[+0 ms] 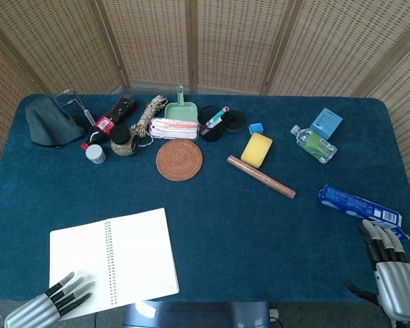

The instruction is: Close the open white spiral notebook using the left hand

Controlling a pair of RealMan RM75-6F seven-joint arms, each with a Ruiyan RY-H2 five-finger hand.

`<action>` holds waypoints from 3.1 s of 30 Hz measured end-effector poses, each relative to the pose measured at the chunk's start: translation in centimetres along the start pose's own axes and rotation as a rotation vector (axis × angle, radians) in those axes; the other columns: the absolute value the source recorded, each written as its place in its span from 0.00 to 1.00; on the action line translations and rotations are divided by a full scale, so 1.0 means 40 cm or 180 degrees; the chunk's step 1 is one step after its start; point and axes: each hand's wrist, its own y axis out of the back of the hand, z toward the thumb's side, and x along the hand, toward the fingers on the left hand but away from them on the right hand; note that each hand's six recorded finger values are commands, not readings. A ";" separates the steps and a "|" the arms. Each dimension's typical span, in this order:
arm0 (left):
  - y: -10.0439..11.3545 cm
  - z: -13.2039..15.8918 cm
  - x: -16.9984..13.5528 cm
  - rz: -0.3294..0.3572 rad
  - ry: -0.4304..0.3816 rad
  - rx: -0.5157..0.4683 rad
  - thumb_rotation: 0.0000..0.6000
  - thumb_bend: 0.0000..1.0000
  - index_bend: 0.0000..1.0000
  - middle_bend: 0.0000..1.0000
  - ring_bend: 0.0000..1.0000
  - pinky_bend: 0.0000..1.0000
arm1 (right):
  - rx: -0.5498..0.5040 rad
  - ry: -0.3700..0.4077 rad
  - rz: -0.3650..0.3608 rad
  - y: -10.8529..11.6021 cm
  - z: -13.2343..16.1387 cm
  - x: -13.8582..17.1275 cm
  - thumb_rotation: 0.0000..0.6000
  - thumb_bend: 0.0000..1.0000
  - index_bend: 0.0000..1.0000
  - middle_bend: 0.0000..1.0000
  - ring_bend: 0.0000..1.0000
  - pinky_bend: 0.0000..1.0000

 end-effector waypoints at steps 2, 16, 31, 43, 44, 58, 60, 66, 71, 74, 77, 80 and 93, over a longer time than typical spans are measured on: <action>0.002 -0.001 0.002 0.0023 0.0013 0.0022 1.00 0.49 0.10 0.00 0.00 0.13 | 0.0001 -0.0001 -0.0004 0.000 0.000 0.000 1.00 0.00 0.00 0.00 0.00 0.00; 0.047 -0.033 0.001 0.0337 0.0292 -0.0191 1.00 0.47 0.59 0.00 0.00 0.19 | -0.0006 0.0000 0.0003 0.001 -0.002 0.002 1.00 0.00 0.00 0.00 0.00 0.00; 0.112 -0.227 -0.011 0.0645 0.0518 -0.0038 1.00 0.44 0.64 0.00 0.00 0.18 | 0.0022 0.0011 0.0056 -0.012 0.004 0.004 1.00 0.00 0.00 0.00 0.00 0.00; 0.181 -0.249 0.080 0.1047 -0.0413 0.0647 1.00 0.42 0.65 0.00 0.00 0.19 | 0.0030 0.0004 0.0081 -0.018 0.006 0.003 1.00 0.00 0.00 0.00 0.00 0.00; 0.186 -0.247 0.088 0.1082 -0.0465 0.0676 1.00 0.42 0.65 0.00 0.01 0.19 | 0.0028 0.0003 0.0079 -0.017 0.005 0.003 1.00 0.00 0.00 0.00 0.00 0.00; 0.290 -0.219 0.224 0.1328 -0.0954 0.1007 1.00 0.41 0.65 0.00 0.01 0.19 | 0.0013 0.0001 0.0076 -0.014 0.002 0.003 1.00 0.00 0.00 0.00 0.00 0.00; 0.303 -0.213 0.249 0.1314 -0.1037 0.1096 1.00 0.41 0.65 0.00 0.01 0.19 | 0.0015 0.0000 0.0074 -0.014 0.002 0.003 1.00 0.00 0.00 0.00 0.00 0.00; 0.349 -0.212 0.306 0.1387 -0.1139 0.1315 1.00 0.41 0.65 0.00 0.01 0.19 | 0.0004 -0.0014 0.0063 -0.010 -0.002 0.002 1.00 0.00 0.00 0.00 0.00 0.00; 0.380 -0.220 0.329 0.1446 -0.1176 0.1411 1.00 0.40 0.65 0.00 0.01 0.19 | 0.0005 -0.0013 0.0071 -0.011 -0.002 0.002 1.00 0.00 0.00 0.00 0.00 0.00; 0.382 -0.221 0.329 0.1375 -0.1273 0.1514 1.00 0.41 0.66 0.00 0.01 0.19 | 0.0010 -0.0005 0.0074 -0.012 0.000 0.002 1.00 0.00 0.00 0.00 0.00 0.00; 0.379 -0.213 0.323 0.1265 -0.1413 0.1623 1.00 0.41 0.66 0.00 0.01 0.19 | 0.0016 -0.0002 0.0089 -0.015 0.000 0.002 1.00 0.00 0.00 0.00 0.00 0.00; 0.390 -0.204 0.322 0.1288 -0.1501 0.1719 1.00 0.40 0.66 0.00 0.00 0.18 | 0.0021 0.0006 0.0091 -0.016 0.002 0.003 1.00 0.00 0.00 0.00 0.00 0.00; 0.436 -0.191 0.411 0.1531 -0.1281 0.1804 1.00 0.40 0.62 0.00 0.00 0.18 | 0.0029 0.0001 0.0091 -0.018 0.002 0.003 1.00 0.00 0.00 0.00 0.00 0.00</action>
